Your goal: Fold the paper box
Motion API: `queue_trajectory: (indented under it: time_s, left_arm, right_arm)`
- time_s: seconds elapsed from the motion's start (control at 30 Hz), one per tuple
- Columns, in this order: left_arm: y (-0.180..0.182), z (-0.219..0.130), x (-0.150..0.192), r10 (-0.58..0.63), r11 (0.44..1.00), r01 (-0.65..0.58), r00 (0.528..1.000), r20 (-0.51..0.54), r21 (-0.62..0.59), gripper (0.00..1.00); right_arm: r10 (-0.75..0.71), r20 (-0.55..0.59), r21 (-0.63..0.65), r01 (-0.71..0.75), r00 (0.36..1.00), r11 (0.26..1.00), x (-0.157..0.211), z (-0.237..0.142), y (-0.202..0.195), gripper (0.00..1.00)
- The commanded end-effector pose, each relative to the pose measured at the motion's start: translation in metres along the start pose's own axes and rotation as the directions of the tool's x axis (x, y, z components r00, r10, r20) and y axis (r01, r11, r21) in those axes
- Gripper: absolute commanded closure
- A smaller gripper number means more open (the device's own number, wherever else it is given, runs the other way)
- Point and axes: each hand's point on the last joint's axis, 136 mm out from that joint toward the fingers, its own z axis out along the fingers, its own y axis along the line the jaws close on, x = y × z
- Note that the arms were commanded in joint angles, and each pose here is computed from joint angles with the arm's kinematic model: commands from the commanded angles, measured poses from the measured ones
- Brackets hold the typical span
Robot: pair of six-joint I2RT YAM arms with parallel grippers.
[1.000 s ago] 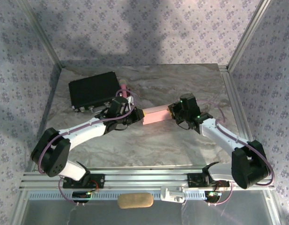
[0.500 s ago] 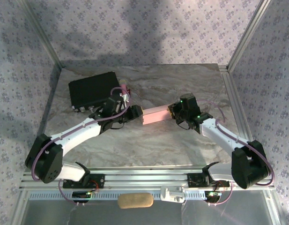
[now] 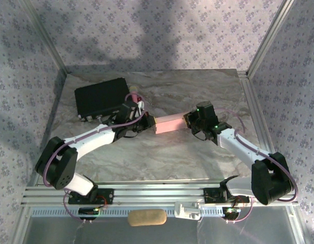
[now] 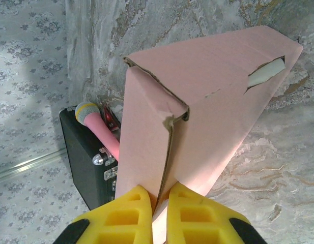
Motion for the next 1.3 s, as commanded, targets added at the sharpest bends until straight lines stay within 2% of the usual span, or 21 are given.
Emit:
queue_trajectory:
  time_s: [0.0,0.07,0.13,0.23,0.3,0.37,0.5,0.63,0.77,0.83,0.87,0.9,0.97,1.0,1.03,1.1,1.17,1.27]
  left_arm:
    - [0.012,0.001,0.01,0.008,0.999,-0.008,1.0,-0.013,-0.039,1.0]
    - [0.008,-0.003,0.01,0.023,0.999,-0.023,1.0,-0.013,-0.044,1.0]
    - [0.004,-0.005,0.011,0.038,0.998,-0.039,0.999,-0.021,-0.046,1.0]
    - [-0.001,-0.006,0.016,0.073,0.995,-0.075,0.997,-0.034,-0.06,1.0]
    - [-0.004,-0.005,0.023,0.093,0.993,-0.096,0.995,-0.043,-0.064,1.0]
    - [-0.007,-0.004,0.032,0.111,0.991,-0.114,0.993,-0.05,-0.069,1.0]
    - [-0.01,0.001,0.053,0.15,0.984,-0.155,0.987,-0.064,-0.087,0.99]
    - [-0.002,0.01,0.069,0.158,0.98,-0.165,0.985,-0.074,-0.109,1.0]
    - [0.007,0.014,0.076,0.147,0.981,-0.157,0.985,-0.09,-0.117,0.99]
    - [0.005,0.008,0.074,0.153,0.98,-0.162,0.985,-0.075,-0.117,0.91]
    - [0.004,0.002,0.07,0.164,0.977,-0.17,0.985,-0.06,-0.127,0.83]
    - [0.005,-0.007,0.065,0.17,0.975,-0.175,0.984,-0.043,-0.14,0.74]
    - [0.008,-0.025,0.052,0.168,0.975,-0.167,0.986,-0.004,-0.145,0.59]
    - [0.01,-0.036,0.043,0.159,0.979,-0.155,0.987,0.02,-0.134,0.28]
    - [0.014,-0.045,0.037,0.145,0.983,-0.14,0.989,0.038,-0.122,0.0]
    - [0.027,-0.065,0.02,0.089,0.993,-0.083,0.993,0.075,-0.083,0.0]
    - [0.046,-0.087,0.002,0.03,0.998,-0.022,0.992,0.12,-0.065,0.0]
    - [0.073,-0.125,-0.021,0.009,0.996,0.011,0.974,0.226,-0.086,0.0]
  right_arm:
    - [0.013,-0.031,0.159,-0.008,0.999,0.987,0.004,0.007,-0.05,0.91]
    - [0.005,-0.043,0.169,0.003,0.999,0.986,0.004,0.005,-0.052,0.91]
    - [-0.01,-0.067,0.172,0.022,0.998,0.985,0.003,0.003,-0.052,0.83]
    - [-0.048,-0.11,0.167,0.066,0.993,0.984,0.001,-0.01,-0.05,0.6]
    - [-0.105,-0.096,0.153,0.119,0.99,0.981,-0.005,-0.031,-0.046,0.4]
    - [-0.15,-0.077,0.142,0.16,0.986,0.977,-0.01,-0.052,-0.045,0.29]
    - [-0.186,-0.053,0.117,0.191,0.981,0.975,-0.011,-0.079,-0.059,0.2]
    - [-0.153,-0.076,0.12,0.161,0.985,0.98,-0.01,-0.072,-0.088,0.19]
    - [-0.152,-0.088,0.129,0.162,0.985,0.978,-0.015,-0.064,-0.101,0.21]
    - [-0.185,-0.092,0.124,0.196,0.978,0.973,-0.018,-0.065,-0.097,0.2]
    - [-0.227,-0.089,0.115,0.236,0.97,0.965,-0.02,-0.066,-0.091,0.07]
    - [-0.28,-0.083,0.122,0.288,0.956,0.95,-0.024,-0.068,-0.087,0.01]
    - [-0.369,-0.048,0.194,0.371,0.928,0.908,-0.038,-0.076,-0.085,0.01]
    - [-0.414,-0.013,0.259,0.403,0.91,0.878,-0.05,-0.085,-0.087,0.01]
    - [-0.457,0.018,0.307,0.43,0.889,0.849,-0.059,-0.093,-0.087,0.01]
    - [-0.528,0.108,0.385,0.454,0.842,0.804,-0.077,-0.116,-0.083,0.01]
    - [-0.579,0.184,0.41,0.474,0.794,0.78,-0.087,-0.138,-0.077,0.01]
    - [-0.637,0.347,0.46,0.467,0.688,0.755,-0.106,-0.173,-0.071,0.01]
